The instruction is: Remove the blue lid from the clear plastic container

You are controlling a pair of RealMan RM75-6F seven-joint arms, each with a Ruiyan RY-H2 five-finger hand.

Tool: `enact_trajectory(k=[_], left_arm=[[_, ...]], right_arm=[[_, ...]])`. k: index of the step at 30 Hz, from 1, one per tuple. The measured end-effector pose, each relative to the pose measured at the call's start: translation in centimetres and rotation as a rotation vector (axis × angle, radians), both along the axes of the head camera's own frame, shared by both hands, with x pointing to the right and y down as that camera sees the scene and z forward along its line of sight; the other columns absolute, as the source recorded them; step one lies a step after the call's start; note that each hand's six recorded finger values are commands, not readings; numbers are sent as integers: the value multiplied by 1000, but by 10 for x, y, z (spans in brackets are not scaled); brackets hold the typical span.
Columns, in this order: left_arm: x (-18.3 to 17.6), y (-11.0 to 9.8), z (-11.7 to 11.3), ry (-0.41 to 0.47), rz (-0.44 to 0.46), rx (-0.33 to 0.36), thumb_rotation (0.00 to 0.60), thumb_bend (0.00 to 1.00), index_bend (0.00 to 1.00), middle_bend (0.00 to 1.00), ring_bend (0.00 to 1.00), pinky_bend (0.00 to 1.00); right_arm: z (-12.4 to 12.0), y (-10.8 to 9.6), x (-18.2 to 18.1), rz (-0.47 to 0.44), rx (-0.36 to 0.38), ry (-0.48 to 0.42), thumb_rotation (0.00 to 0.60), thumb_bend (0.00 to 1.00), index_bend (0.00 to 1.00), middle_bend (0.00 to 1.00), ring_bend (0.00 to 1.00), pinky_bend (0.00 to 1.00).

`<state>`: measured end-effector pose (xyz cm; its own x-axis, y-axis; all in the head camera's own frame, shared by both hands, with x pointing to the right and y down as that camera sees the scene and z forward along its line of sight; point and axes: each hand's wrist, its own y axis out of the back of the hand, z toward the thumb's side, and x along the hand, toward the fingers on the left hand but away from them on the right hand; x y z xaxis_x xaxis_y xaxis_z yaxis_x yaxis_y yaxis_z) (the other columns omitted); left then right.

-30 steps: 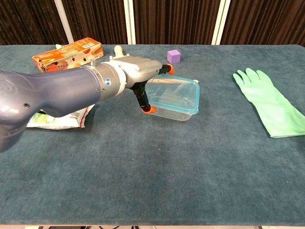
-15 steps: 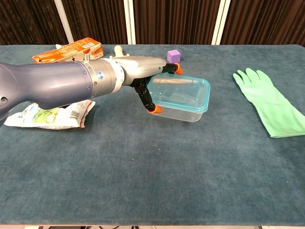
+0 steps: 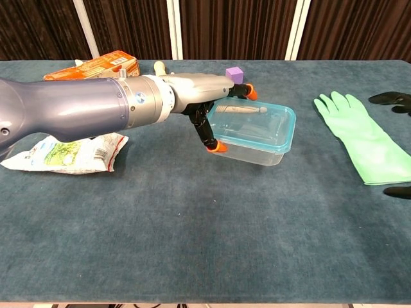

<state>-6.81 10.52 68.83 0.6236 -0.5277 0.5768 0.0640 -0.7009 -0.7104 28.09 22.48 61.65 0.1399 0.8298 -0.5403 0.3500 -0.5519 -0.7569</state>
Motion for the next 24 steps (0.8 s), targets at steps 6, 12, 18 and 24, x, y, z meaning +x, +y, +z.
enact_trajectory(k=[6,12,18,24], left_arm=[[2,6,1,8,6,-17,600,317,105,200,155,266],[5,12,2,19,7,-38,600,318,105,200,155,266],[10,17,2,27,17,-44,600,318,105,200,155,266],[11,18,1,32,10,-44,600,318,105,200,155,266]], right_arm=[[6,0,-16,3,10,-13,600,108,0,0,0,0],[7,-7,-23,23,27,-21,600,108,0,0,0,0],[8,-10,-33,31,28,-37,600,109,0,0,0,0],[8,-12,-46,29,26,-57,600,109,0,0,0,0]])
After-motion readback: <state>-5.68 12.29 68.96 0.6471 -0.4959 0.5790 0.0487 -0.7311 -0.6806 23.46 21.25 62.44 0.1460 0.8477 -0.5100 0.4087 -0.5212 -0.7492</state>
